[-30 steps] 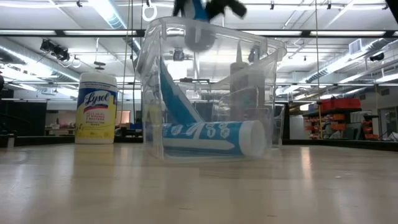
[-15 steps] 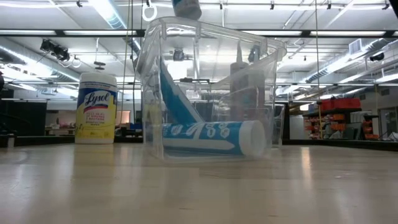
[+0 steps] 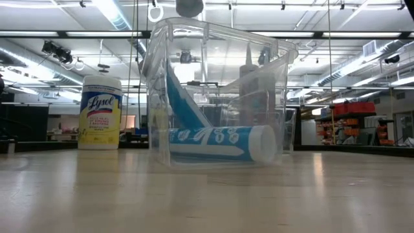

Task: Sort silicone sealant tubes
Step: Adjust the blue sealants in the bottom transparent bin

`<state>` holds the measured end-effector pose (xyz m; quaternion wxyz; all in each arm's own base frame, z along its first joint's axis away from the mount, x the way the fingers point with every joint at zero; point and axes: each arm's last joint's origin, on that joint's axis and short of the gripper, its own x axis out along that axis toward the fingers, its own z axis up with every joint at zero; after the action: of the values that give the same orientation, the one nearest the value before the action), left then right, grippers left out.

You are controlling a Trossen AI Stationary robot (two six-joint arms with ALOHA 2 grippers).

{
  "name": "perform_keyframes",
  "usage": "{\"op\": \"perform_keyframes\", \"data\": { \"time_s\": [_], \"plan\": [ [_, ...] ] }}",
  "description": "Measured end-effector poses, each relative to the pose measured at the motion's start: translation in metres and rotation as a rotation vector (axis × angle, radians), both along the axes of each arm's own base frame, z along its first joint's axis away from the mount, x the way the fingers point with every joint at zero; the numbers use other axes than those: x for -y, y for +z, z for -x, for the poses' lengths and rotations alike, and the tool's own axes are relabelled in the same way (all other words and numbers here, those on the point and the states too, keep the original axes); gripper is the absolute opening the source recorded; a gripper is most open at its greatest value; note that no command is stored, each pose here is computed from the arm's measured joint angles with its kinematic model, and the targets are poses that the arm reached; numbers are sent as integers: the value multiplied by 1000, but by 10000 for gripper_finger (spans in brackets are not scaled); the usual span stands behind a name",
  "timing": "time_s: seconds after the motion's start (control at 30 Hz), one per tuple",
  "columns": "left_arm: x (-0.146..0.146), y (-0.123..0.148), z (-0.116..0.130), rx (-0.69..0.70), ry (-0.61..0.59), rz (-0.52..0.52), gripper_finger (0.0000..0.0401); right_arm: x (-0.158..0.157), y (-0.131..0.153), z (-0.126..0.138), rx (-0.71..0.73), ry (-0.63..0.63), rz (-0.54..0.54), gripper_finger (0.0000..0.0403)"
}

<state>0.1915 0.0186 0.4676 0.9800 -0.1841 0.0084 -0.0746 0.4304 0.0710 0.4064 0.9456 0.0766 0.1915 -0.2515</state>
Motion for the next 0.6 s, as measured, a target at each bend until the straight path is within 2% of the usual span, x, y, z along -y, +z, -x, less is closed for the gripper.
{"op": "perform_keyframes", "data": {
  "time_s": [0.2, 0.4, 0.6],
  "plan": [
    [0, -10, -6, -86, 63, -36, 342, 5, 7, -4, 62, 3, 6, 199],
    [0, -8, -14, -35, 54, -73, 342, 9, 6, -5, 66, 32, -33, 199],
    [-2, -20, -38, -86, 22, -52, 342, 17, 7, -7, 72, 52, -38, 199]
  ]
}}
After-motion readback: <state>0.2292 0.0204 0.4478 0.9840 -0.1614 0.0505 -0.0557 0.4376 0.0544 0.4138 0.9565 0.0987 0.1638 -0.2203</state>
